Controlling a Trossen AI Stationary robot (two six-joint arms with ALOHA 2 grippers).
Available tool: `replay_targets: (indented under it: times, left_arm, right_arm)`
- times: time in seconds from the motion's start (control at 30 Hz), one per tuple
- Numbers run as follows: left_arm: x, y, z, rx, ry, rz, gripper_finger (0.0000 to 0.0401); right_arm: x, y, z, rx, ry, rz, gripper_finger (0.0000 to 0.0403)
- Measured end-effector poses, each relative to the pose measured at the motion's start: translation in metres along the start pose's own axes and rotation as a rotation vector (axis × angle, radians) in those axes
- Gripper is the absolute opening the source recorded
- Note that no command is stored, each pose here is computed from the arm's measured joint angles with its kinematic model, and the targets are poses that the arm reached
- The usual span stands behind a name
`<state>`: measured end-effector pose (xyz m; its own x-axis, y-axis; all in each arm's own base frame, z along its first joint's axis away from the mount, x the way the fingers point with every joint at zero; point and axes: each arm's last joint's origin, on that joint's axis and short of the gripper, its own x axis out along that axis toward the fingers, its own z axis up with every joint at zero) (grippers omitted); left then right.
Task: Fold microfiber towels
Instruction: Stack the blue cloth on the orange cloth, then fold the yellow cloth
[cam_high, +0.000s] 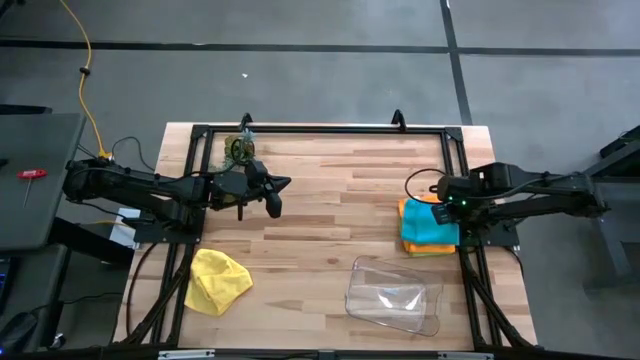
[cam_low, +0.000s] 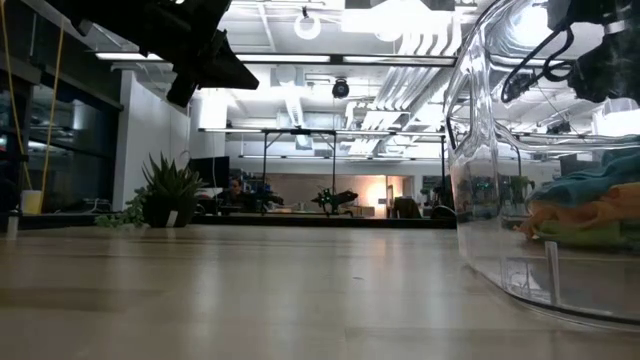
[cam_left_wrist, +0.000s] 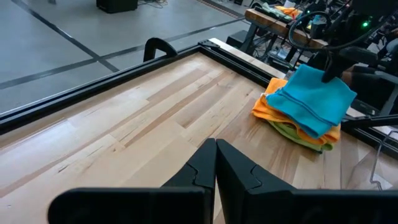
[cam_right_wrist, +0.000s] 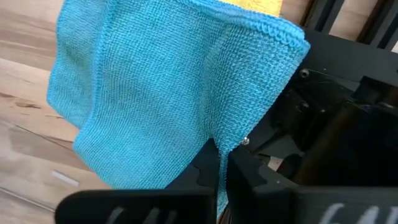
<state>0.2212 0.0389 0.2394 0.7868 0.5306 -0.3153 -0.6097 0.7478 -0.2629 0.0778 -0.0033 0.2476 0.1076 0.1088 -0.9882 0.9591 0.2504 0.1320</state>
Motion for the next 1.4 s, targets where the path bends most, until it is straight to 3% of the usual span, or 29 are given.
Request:
replay_targets:
  times: [0.17, 0.33, 0.5, 0.6, 0.7, 0.9, 1.03, 1.23, 1.4]
  left_arm:
    - [0.0, 0.0, 0.0, 0.0, 0.0, 0.0, 0.0]
    - [0.0, 0.0, 0.0, 0.0, 0.0, 0.0, 0.0]
    - [0.0, 0.0, 0.0, 0.0, 0.0, 0.0, 0.0]
    - [0.0, 0.0, 0.0, 0.0, 0.0, 0.0, 0.0]
    - [0.0, 0.0, 0.0, 0.0, 0.0, -0.001, 0.0]
    - [0.0, 0.0, 0.0, 0.0, 0.0, -0.001, 0.0]
    - [0.0, -0.001, 0.0, 0.0, 0.019, -0.04, 0.0]
    - [-0.001, -0.006, -0.002, 0.0, 0.088, -0.184, 0.0006]
    - [-0.013, -0.018, 0.009, 0.069, 0.357, -0.271, 0.0053]
  right_arm:
    - [0.0, 0.001, 0.001, 0.019, -0.007, -0.009, 0.0015]
    - [-0.001, 0.001, 0.001, 0.027, -0.022, -0.01, 0.0092]
    - [-0.021, 0.0, 0.001, 0.011, -0.109, -0.005, 0.0172]
    - [-0.04, -0.001, 0.0, 0.025, -0.199, 0.01, 0.0197]
    - [-0.053, 0.005, 0.001, 0.007, -0.243, 0.108, 0.0203]
    - [-0.064, 0.059, 0.017, -0.167, -0.44, 0.555, 0.0193]
    - [-0.057, 0.105, 0.031, -0.302, -0.579, 0.737, 0.0185]
    - [-0.039, 0.166, 0.05, -0.531, -0.685, 0.884, 0.0184]
    - [-0.02, 0.188, 0.056, -0.62, -0.669, 0.898, 0.0184]
